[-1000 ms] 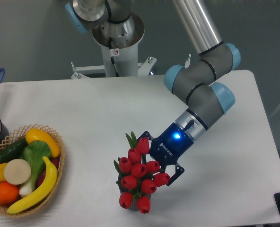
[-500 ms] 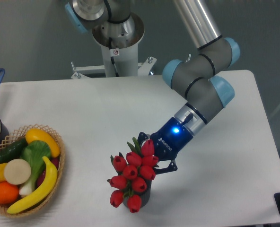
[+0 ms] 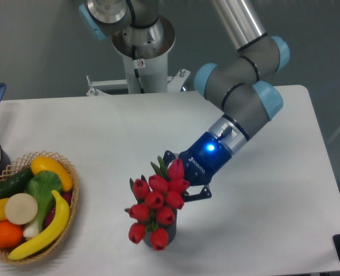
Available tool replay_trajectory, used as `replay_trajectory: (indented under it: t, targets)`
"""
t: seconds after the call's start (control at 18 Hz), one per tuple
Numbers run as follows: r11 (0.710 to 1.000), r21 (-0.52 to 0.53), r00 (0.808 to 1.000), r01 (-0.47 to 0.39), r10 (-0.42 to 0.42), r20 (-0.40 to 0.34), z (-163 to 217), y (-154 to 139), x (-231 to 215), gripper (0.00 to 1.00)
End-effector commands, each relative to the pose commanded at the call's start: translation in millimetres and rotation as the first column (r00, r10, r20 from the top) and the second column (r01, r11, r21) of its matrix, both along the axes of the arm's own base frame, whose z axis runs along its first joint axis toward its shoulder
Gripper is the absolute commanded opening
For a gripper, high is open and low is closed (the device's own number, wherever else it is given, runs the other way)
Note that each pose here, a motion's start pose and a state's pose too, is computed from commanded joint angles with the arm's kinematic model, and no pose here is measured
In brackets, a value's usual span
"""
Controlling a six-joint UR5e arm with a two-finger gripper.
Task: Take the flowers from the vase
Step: 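Lift the gripped tulips straight up out of the grey vase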
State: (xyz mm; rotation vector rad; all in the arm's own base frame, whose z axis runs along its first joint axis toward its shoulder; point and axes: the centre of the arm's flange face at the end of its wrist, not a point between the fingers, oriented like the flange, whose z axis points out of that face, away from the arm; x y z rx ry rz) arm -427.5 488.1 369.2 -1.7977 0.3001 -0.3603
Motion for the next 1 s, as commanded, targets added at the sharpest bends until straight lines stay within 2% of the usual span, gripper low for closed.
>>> replay_trajectory:
  t: [0.17, 0.39, 0.56, 1.0]
  targets:
    - [1.0, 0.012, 1.0, -0.006, 0.006, -0.009, 9, -5, -1, 0.0]
    - [0.996, 0.091, 1.0, -0.004, 0.004, -0.005, 34, -16, -4, 0.0]
    - [0.995, 0.097, 1.0, -0.009, 0.01, -0.016, 40, -19, -6, 0.0]
    - [0.991, 0.132, 0.996, -0.018, 0.029, -0.083, 82, -26, -15, 0.0]
